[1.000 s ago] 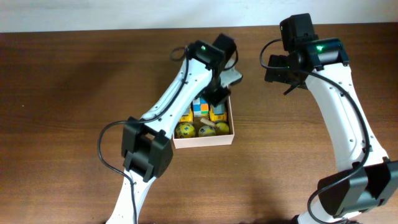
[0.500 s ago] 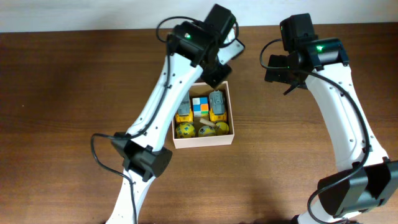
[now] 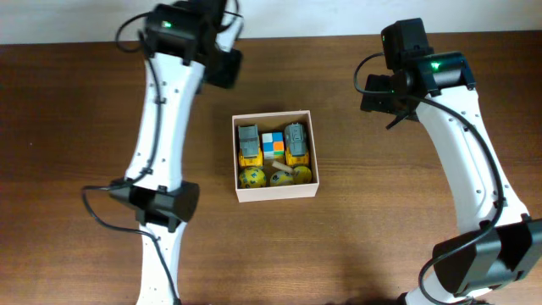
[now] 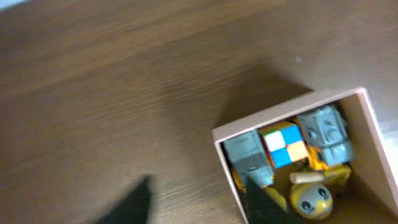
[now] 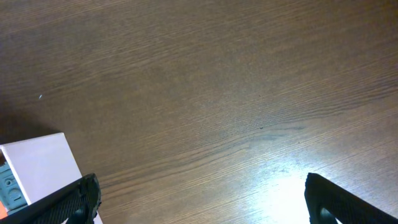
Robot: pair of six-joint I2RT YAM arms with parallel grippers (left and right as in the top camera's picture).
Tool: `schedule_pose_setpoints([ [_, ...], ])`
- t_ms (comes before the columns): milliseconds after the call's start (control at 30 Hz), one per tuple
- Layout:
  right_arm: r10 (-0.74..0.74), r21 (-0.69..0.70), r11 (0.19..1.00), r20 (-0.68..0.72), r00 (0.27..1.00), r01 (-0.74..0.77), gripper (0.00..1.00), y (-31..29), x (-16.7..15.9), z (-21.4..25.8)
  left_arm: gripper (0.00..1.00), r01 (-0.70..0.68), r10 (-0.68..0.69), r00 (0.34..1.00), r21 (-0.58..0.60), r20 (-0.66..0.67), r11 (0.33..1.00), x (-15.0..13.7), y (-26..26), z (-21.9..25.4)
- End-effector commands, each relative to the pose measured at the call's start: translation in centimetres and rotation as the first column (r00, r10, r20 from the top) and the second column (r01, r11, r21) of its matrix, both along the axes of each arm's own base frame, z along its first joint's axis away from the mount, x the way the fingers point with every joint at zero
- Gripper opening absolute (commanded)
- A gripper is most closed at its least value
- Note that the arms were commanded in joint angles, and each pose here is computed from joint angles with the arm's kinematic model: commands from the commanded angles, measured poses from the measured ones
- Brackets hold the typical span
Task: Pack container
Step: 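Raise the left gripper and withdraw it to the upper left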
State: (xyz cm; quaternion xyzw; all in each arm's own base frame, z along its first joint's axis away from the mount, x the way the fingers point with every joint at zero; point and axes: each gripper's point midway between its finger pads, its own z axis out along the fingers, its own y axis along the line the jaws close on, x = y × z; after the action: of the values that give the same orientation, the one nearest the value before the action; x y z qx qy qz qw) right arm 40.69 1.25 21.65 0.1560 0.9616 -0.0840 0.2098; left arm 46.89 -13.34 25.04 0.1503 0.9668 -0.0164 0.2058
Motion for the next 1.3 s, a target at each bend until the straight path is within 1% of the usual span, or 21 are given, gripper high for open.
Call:
schedule_pose_setpoints([
  [0, -0.014, -0.010, 1.000, -0.004, 1.000, 0.014, 0.99, -0.4, 0.0, -0.2, 0.99, -0.047, 0.048, 0.998, -0.029, 0.042, 0.998, -0.4, 0.7, 2.1],
  [1100, -0.014, -0.011, 1.000, -0.003, 1.000, 0.014, 0.99, -0.4, 0.0, -0.2, 0.99, -0.043, 0.044, 0.998, -0.026, 0.041, 0.999, -0.4, 0.6, 2.0],
  [1267, -0.014, -0.011, 1.000, -0.003, 1.000, 0.014, 0.99, -0.4, 0.0, -0.2, 0.99, -0.021, 0.026, 0.994, -0.046, 0.102, 0.999, -1.7, 0.1, 5.0],
])
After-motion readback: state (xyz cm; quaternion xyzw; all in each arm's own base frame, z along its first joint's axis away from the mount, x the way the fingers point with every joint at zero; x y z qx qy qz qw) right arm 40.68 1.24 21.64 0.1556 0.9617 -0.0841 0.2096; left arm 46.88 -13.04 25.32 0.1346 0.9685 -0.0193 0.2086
